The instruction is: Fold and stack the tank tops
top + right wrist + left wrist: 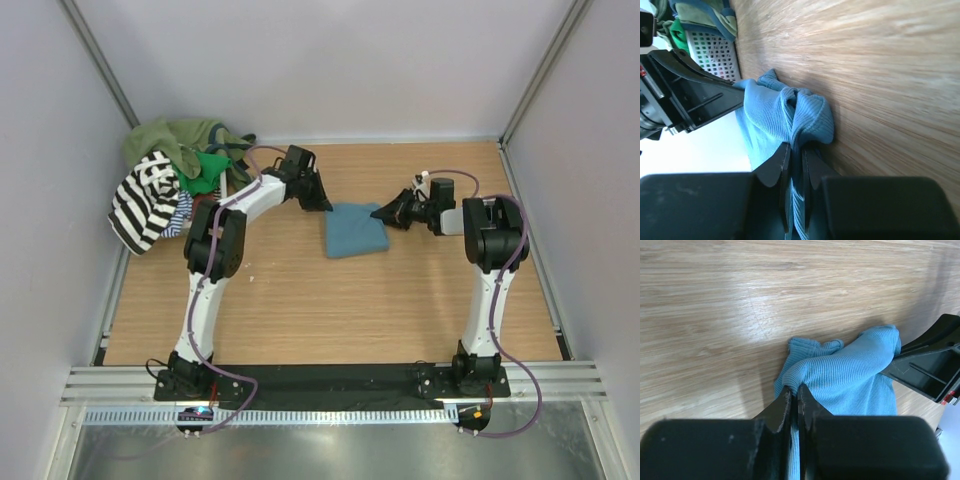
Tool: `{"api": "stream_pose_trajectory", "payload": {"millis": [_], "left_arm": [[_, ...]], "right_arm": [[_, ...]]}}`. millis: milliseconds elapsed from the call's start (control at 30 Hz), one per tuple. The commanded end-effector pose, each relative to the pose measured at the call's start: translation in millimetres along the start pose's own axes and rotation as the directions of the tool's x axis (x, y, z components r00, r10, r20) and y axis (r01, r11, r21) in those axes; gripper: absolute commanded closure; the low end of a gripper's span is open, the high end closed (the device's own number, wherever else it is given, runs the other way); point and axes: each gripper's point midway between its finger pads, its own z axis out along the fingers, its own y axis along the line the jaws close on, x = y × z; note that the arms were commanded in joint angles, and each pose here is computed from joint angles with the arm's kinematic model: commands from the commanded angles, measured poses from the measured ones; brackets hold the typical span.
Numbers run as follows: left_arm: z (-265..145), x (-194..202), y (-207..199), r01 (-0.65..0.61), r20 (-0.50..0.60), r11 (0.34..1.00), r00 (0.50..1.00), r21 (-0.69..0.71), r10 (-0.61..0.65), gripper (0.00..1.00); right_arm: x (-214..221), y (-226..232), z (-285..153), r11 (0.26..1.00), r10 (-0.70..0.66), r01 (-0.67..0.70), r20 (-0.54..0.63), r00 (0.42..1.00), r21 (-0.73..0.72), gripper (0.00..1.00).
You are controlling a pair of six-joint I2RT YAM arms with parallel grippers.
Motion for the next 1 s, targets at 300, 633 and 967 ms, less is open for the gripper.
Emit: {"api": "stream_pose_trajectory", "payload": {"millis": [300,633,967], "left_arm": [[-28.7,-32.8,-20.4,-0.097,0.090,0.995,0.991,0.002,0.096,0.50],[-98.5,-32.7,-46.5,-0.152,0.160,0.988,0.976,0.023,0.146,0.49],[-114.1,41.4,-75.6,-0.180,0.107,0.976,0.980,0.124,0.167,0.53]], "right_arm": [[-20.0,14.6,-7.4,0.997,-0.080,0.080,0.050,0.996,-0.003,0.44],[-25.2,10.6,-69.3,0.907,-0.198,0.132,0.128,0.972,0.401,0.23],[47.6,80.4,-86.7,0.957,-0.267,0.260,0.035,0.963,0.130,0.80]]}}
